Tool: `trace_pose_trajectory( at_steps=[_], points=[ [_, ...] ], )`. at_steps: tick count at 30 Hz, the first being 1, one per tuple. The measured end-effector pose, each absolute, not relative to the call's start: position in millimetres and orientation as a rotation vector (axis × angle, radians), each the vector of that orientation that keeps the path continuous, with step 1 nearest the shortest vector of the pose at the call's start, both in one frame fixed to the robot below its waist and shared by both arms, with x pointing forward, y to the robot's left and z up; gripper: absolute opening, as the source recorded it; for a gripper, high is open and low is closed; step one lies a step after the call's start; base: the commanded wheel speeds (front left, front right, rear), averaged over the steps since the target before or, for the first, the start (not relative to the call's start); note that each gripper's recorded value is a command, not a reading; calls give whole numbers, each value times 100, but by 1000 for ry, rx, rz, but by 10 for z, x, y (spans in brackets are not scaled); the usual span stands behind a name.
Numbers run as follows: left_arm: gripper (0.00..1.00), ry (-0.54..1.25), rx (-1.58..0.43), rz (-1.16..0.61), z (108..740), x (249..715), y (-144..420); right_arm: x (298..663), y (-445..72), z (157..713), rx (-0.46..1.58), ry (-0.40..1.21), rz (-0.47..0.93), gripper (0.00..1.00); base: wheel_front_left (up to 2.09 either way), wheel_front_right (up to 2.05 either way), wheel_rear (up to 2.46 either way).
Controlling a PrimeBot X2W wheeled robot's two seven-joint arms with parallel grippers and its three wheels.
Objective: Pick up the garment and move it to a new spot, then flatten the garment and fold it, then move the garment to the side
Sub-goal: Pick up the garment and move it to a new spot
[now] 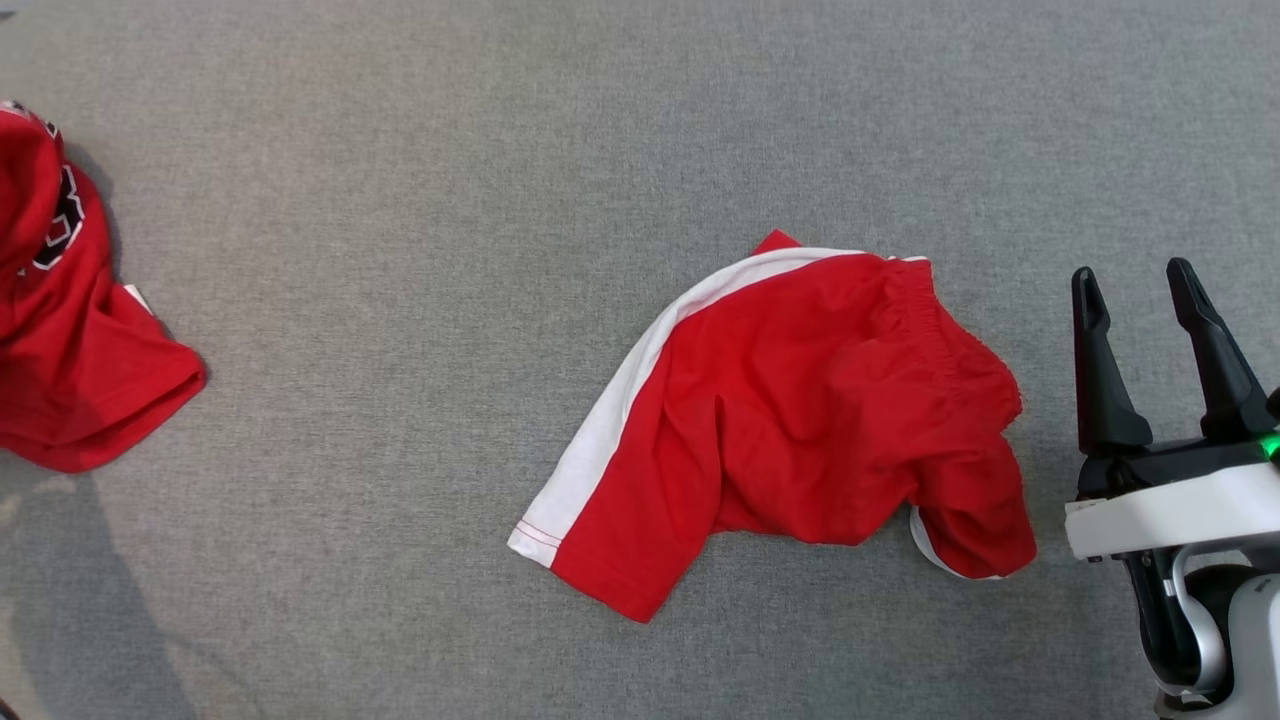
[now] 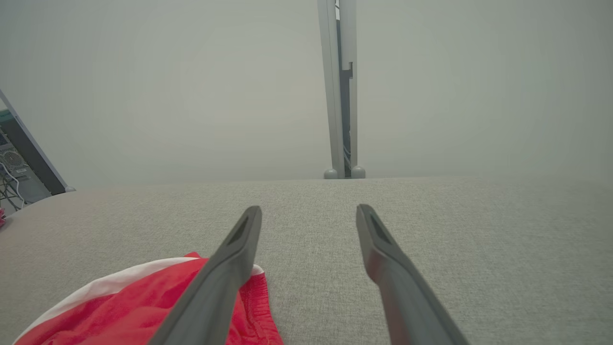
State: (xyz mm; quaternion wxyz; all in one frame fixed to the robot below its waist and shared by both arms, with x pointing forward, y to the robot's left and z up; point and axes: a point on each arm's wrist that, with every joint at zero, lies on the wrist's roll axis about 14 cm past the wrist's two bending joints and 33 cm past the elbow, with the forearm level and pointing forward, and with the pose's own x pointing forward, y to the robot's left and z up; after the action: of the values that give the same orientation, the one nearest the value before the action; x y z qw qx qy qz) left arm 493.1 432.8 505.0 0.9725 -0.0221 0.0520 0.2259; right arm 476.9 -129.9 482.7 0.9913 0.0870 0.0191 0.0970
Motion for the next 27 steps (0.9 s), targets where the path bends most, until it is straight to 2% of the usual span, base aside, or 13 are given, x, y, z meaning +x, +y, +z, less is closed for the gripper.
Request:
trace_pose_trajectory(
  at_steps=[5,9,10,11,16,22,27],
  points=[
    [0,285,-222,517,4133,4615,4121,4821,-1326,4797,165,44,188,100,0,0,0],
    [0,337,-304,552,3853,4433,4029,4834,-1335,4810,163,40,185,100,0,0,0],
    [35,333,-328,564,3834,4399,4029,4836,-1336,4816,161,40,185,100,0,0,0],
    [100,331,-331,568,3834,4378,4036,4835,-1333,4829,160,38,186,100,0,0,0],
    [100,294,-311,557,3971,4311,4103,4807,-1347,4968,156,3,184,100,0,0,0],
    [100,141,-241,514,4465,4270,4131,4665,-1386,5093,158,-19,176,100,0,0,0],
    [100,4,-203,457,4863,4188,3891,4509,-1444,5236,150,-45,164,100,0,0,0]
  ],
)
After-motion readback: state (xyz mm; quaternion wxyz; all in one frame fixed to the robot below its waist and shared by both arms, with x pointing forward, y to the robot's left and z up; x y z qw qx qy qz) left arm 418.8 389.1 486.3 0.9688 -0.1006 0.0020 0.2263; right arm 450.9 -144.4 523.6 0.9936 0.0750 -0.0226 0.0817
